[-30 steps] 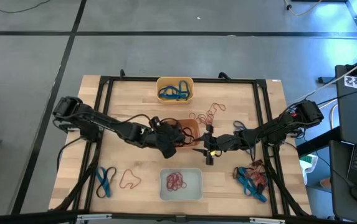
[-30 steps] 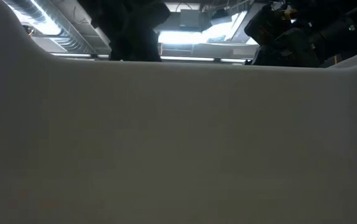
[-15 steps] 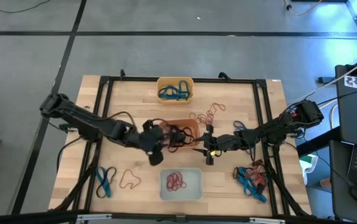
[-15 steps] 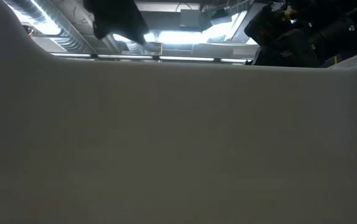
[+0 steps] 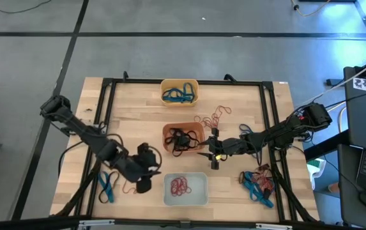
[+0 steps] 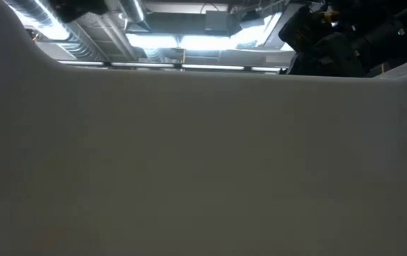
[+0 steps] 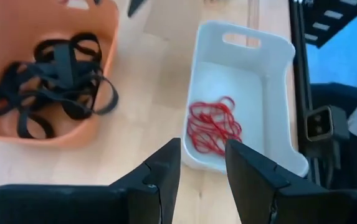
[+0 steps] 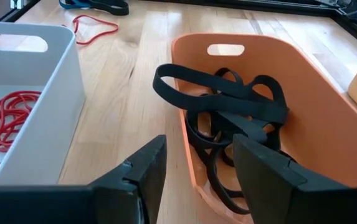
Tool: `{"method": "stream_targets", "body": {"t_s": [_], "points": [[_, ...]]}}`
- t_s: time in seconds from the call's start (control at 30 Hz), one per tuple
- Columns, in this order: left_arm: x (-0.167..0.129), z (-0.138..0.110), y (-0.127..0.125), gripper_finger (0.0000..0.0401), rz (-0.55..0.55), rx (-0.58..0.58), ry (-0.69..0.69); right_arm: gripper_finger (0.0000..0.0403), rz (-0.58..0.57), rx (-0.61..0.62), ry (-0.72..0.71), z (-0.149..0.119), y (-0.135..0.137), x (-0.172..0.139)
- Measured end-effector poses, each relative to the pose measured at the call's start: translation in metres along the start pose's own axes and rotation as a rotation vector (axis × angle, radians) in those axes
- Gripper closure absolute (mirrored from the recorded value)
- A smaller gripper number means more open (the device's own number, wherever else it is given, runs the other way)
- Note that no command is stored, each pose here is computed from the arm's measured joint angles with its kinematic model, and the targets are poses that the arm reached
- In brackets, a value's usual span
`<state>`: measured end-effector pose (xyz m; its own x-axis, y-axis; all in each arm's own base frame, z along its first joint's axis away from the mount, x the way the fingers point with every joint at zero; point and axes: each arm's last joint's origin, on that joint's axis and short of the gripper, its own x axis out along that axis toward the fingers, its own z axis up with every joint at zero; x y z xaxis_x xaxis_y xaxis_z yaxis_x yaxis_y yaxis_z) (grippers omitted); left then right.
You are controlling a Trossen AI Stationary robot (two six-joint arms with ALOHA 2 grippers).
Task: Sort rubber bands into baskets
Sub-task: Put the black rubber band in the orange bin
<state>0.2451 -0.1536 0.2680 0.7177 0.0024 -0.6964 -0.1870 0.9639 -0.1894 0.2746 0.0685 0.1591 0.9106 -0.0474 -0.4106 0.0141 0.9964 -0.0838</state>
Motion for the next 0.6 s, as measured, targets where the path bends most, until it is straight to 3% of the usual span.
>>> {"method": "stream_targets", "body": {"t_s": [0.23, 0.6], "points": [[0.013, -0.009, -0.007, 0.0278, 0.065, 0.052, -0.011, 0.0221, 0.000, 0.000, -0.001, 0.000, 0.000, 0.000], [0.083, 0.003, 0.013, 0.0278, 0.190, 0.159, -0.021, 0.0221, -0.002, 0.001, -0.003, 0.000, 0.000, 0.000]]}}
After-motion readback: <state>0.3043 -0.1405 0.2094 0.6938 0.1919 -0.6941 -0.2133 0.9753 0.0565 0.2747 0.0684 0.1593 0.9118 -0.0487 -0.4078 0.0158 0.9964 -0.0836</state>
